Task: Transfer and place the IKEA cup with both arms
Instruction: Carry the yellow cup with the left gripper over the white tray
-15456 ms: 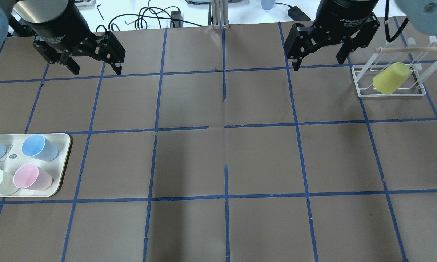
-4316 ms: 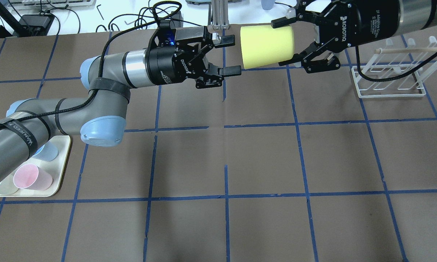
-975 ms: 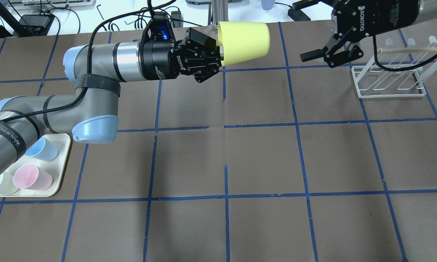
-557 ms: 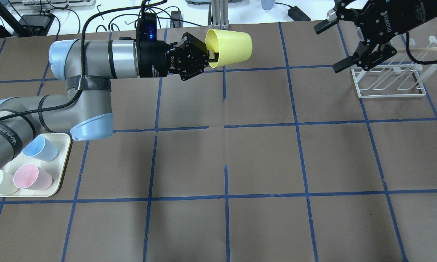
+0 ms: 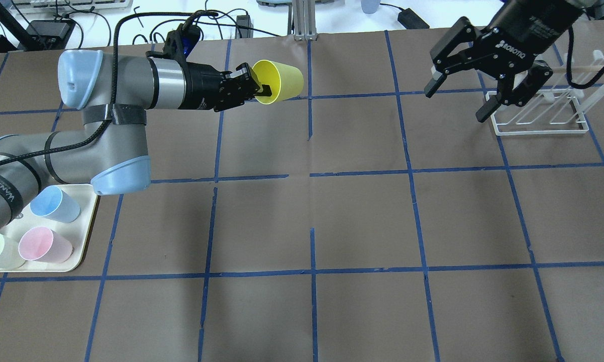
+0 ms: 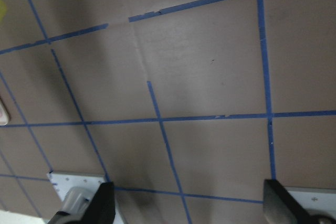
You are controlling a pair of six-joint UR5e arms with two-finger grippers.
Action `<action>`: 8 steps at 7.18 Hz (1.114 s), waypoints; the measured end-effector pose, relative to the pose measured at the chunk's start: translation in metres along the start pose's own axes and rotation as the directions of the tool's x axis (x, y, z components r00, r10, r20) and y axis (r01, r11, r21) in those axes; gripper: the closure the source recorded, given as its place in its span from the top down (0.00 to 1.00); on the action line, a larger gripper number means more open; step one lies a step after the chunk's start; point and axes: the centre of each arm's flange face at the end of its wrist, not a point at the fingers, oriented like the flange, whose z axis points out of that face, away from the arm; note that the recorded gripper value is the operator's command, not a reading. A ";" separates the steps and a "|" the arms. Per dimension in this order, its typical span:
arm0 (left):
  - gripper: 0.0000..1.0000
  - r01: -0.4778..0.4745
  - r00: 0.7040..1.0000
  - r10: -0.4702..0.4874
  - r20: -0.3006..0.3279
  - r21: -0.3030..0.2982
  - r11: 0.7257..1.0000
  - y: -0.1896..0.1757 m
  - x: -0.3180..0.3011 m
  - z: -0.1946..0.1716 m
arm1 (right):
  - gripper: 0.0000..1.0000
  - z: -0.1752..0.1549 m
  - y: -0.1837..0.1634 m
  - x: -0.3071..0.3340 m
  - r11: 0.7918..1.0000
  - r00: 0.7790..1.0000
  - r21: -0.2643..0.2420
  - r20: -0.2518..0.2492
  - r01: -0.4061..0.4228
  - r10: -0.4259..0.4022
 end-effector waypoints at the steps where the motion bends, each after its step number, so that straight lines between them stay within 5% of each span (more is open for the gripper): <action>1: 0.00 -0.038 0.993 0.036 0.112 0.012 0.999 -0.001 -0.014 0.001 | 1.00 0.014 0.005 -0.012 0.999 0.994 0.049 -0.106 -0.001 0.006; 2: 0.00 -0.094 0.965 0.093 0.246 -0.006 0.996 -0.004 -0.033 0.000 | 1.00 0.025 0.015 -0.018 0.995 0.981 0.102 -0.195 0.011 0.009; 4: 0.00 -0.141 0.868 0.177 0.464 -0.111 0.984 -0.016 -0.073 -0.027 | 1.00 0.036 0.036 -0.016 0.982 0.956 0.189 -0.292 0.027 0.030; 6: 0.00 -0.136 0.779 0.262 0.569 -0.254 0.958 -0.038 -0.110 -0.082 | 1.00 0.029 0.041 -0.014 0.963 0.933 0.264 -0.357 0.061 0.039; 8: 0.00 -0.127 0.723 0.368 0.585 -0.411 0.903 -0.071 -0.160 -0.169 | 1.00 0.022 0.042 -0.033 0.926 0.929 0.349 -0.370 0.144 -0.005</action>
